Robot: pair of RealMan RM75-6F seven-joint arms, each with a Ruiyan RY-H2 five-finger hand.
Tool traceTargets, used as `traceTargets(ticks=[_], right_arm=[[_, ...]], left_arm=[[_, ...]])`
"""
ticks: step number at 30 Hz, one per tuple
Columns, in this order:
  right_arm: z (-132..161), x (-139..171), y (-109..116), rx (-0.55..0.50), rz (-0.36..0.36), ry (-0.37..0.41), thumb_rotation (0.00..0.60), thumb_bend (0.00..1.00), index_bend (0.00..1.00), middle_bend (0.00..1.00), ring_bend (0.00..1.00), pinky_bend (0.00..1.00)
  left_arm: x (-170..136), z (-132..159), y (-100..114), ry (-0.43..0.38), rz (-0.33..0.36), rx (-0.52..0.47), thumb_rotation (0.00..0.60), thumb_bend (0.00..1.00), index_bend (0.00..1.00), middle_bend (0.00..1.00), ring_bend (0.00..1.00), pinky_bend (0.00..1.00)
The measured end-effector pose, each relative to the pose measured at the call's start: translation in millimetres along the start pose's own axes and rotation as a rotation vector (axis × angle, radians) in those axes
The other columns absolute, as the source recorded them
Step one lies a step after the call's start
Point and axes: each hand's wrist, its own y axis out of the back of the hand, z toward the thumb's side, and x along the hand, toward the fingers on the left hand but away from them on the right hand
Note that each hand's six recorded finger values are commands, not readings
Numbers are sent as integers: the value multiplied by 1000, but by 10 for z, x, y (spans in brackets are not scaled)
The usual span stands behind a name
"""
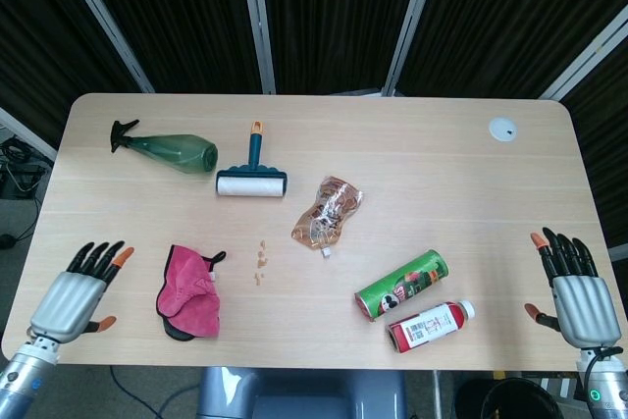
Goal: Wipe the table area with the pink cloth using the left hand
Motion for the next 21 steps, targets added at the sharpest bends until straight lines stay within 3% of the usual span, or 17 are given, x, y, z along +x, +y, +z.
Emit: traceTargets(ticks=[12, 21], right_arm=[[-11, -4, -6, -26, 10, 0, 600, 57, 0, 0, 0, 52], [-17, -1, -5, -43, 10, -4, 600, 57, 0, 0, 0, 52]], left_arm=[[183, 785, -414, -96, -143, 22, 600, 0, 117, 0, 18, 110], [441, 1017, -577, -105, -174, 78, 600, 0, 161, 6, 48, 139]])
